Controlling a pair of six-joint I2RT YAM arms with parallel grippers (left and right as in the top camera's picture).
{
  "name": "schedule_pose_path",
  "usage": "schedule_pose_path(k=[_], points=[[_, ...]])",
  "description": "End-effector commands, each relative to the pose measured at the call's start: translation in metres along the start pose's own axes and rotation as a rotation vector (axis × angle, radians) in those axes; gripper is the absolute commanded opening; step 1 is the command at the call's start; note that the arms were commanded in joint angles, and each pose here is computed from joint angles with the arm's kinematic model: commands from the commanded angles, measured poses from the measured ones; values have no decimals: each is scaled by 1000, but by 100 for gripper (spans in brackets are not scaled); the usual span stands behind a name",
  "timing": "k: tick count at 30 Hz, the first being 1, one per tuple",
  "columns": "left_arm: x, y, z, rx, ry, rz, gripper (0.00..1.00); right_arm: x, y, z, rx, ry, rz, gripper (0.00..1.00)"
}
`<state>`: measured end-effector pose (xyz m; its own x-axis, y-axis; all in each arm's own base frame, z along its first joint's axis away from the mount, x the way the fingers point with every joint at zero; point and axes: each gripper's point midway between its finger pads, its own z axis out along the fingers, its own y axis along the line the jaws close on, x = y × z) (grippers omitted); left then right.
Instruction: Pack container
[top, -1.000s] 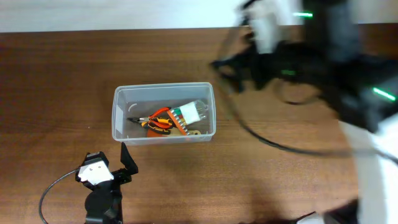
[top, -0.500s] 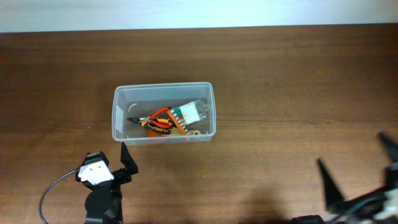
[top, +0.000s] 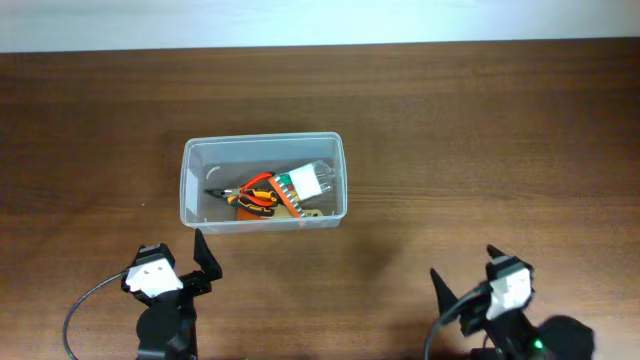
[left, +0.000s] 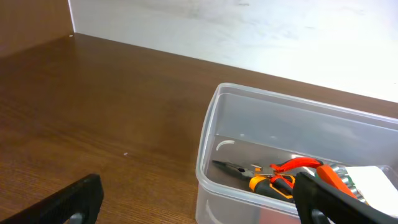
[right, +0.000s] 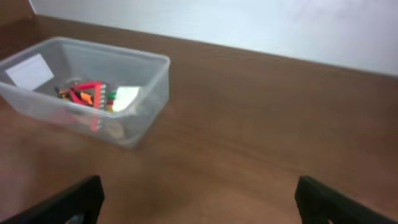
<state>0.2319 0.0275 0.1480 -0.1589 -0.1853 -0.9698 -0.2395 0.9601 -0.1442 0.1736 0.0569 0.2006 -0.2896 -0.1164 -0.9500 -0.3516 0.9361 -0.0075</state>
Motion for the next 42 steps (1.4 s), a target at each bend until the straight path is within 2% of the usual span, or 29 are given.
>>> schedule_pose_path(k=[1, 11, 42], points=[[1, 0, 0, 1, 1, 10, 99, 15, -1, 13, -16, 11, 44, 98], [1, 0, 0, 1, 1, 10, 99, 81, -7, 52, -26, 114, 84, 98], [1, 0, 0, 1, 1, 10, 99, 80, -8, 52, -20, 112, 82, 98]])
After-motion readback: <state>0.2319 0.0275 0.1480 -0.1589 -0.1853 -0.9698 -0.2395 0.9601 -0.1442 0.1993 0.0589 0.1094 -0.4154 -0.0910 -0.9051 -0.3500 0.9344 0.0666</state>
